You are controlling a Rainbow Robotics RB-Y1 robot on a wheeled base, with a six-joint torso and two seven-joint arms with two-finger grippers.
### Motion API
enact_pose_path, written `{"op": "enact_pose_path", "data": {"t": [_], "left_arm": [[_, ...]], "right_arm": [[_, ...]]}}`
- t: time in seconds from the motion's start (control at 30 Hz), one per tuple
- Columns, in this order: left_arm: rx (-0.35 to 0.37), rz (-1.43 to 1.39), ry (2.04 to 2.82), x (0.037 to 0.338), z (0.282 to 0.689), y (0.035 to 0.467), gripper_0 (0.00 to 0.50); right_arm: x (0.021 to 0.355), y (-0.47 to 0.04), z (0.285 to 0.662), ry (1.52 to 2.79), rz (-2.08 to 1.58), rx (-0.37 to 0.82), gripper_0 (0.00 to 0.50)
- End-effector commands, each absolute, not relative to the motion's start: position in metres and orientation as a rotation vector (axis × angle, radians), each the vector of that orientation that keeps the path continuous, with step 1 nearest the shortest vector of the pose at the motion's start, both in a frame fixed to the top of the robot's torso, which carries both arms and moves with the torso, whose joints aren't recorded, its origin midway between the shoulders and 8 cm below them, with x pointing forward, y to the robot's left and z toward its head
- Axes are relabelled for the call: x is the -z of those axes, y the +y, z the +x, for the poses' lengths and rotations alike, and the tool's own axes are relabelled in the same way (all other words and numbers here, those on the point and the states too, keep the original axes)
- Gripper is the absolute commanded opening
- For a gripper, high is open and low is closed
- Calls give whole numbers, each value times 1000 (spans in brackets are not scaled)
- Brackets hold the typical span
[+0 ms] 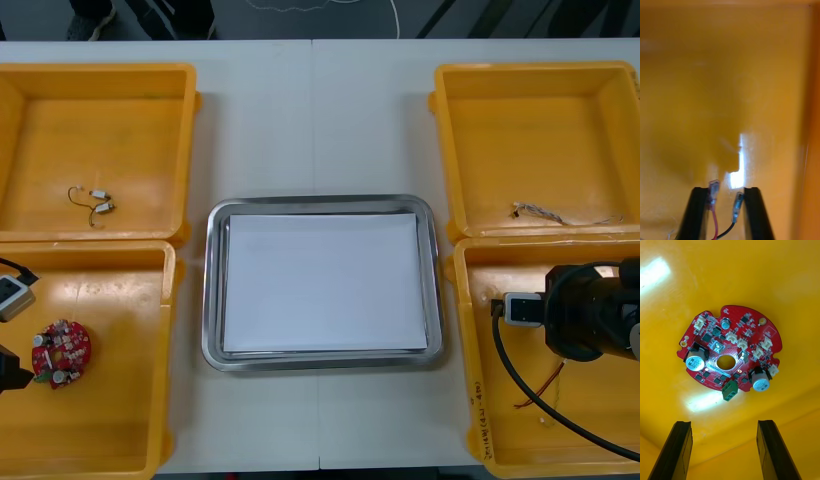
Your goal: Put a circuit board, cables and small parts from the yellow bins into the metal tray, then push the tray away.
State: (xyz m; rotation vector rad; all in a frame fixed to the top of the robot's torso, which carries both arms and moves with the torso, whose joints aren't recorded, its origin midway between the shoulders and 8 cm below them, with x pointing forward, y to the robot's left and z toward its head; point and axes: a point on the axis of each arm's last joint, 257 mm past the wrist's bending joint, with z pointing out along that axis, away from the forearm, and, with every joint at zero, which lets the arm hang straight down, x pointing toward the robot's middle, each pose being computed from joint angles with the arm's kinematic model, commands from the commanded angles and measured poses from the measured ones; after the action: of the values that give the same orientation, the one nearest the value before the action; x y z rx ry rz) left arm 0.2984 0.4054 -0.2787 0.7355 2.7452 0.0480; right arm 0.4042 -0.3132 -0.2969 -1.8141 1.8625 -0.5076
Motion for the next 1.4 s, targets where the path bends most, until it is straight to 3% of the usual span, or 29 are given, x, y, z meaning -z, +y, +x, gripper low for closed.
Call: {"op": "enact_pose_path", "data": {"t": [0.03,0.4,0.83,1.4], "left_arm": [[-131,934,2674,259,308,428,500],[-97,1241,2556,269,311,427,500],[-71,1309,2514,294,317,418,500],[-56,1343,2504,311,308,414,500]], "right_arm": [[289,-303,410,1801,-1847,508,500],[273,-311,396,1839,-1845,386,500],[241,-331,381,1857,-1857,332,500],[243,-331,361,1756,-1833,395,500]]}}
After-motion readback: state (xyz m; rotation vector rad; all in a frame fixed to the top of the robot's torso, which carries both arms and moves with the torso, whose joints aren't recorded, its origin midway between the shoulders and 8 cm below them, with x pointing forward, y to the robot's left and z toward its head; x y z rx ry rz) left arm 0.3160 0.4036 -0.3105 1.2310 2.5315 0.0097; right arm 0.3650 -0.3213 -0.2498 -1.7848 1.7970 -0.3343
